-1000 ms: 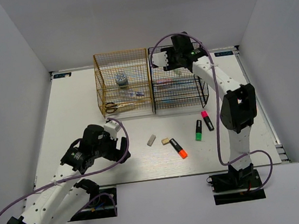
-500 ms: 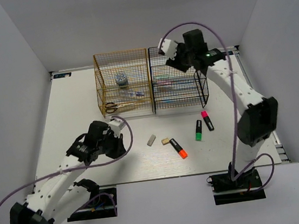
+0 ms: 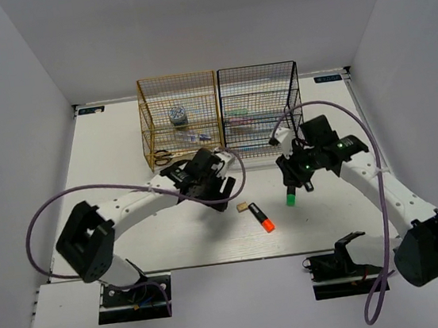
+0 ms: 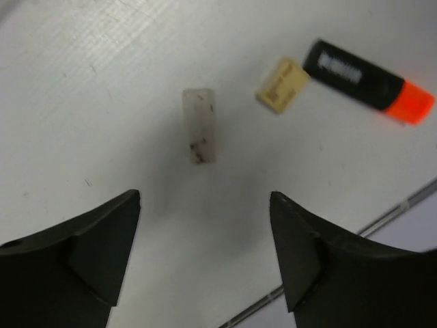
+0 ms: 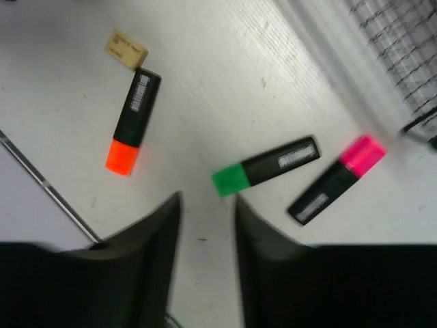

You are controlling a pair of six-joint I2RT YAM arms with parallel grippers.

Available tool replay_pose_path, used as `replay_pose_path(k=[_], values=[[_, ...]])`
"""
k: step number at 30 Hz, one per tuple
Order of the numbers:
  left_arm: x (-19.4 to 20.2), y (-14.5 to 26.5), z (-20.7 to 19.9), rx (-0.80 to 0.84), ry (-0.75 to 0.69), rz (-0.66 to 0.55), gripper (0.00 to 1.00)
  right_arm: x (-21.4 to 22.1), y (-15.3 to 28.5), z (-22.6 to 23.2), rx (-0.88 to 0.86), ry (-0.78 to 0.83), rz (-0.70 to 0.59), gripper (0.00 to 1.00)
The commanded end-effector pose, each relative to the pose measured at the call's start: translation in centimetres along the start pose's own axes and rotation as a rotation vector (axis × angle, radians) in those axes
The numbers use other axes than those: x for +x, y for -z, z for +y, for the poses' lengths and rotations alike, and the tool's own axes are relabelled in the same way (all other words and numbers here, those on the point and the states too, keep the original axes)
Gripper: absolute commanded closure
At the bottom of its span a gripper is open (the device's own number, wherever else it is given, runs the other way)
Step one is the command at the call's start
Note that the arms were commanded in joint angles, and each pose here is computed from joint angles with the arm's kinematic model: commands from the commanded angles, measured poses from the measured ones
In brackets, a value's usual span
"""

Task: Sort the stationery into containers
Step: Pick up the stationery from the center of the board.

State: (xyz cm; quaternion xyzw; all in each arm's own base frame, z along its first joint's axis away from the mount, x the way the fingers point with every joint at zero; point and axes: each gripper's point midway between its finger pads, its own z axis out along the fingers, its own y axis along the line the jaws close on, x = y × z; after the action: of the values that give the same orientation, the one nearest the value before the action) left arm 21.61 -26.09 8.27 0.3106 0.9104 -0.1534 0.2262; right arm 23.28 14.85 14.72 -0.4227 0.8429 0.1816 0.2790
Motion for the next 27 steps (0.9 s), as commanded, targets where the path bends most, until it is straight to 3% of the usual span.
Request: replay_pose_path(k=[1, 2, 7, 14, 23, 27], values=[[-2.5, -1.7, 1.3, -0.088, -0.007, -0.03, 0.2, 0.4, 0.6, 0.2, 0.032, -0.042, -0.055, 0.68], [-2.7, -2.0, 1.4, -0.096, -0.008, -0.022, 0.26, 0.3, 0.6, 0.3, 0.03, -0.044, -0.069, 0.82], [-3.6, -3.9, 1.1, -0.097, 0.01, 0.0, 0.34, 0.3, 1.0, -0.6, 0.105, -0.076, -0.137, 0.82], [-2.9, -5.7, 0.5, -0.082, 0.023, 0.032, 0.34, 0.6, 0.6, -1.4, 0.127, -0.127, -0.171, 0.82], [-0.6, -7.8, 0.8, -0.203, -0.024, 0.088, 0.45, 0.5, 1.1, -1.8, 0.141, -0.146, -0.204, 0.82], [0.2, -8.1, 1.2, -0.234, -0.032, 0.108, 0.61, 0.5, 1.4, -1.9, 0.141, -0.162, -0.218, 0.82]])
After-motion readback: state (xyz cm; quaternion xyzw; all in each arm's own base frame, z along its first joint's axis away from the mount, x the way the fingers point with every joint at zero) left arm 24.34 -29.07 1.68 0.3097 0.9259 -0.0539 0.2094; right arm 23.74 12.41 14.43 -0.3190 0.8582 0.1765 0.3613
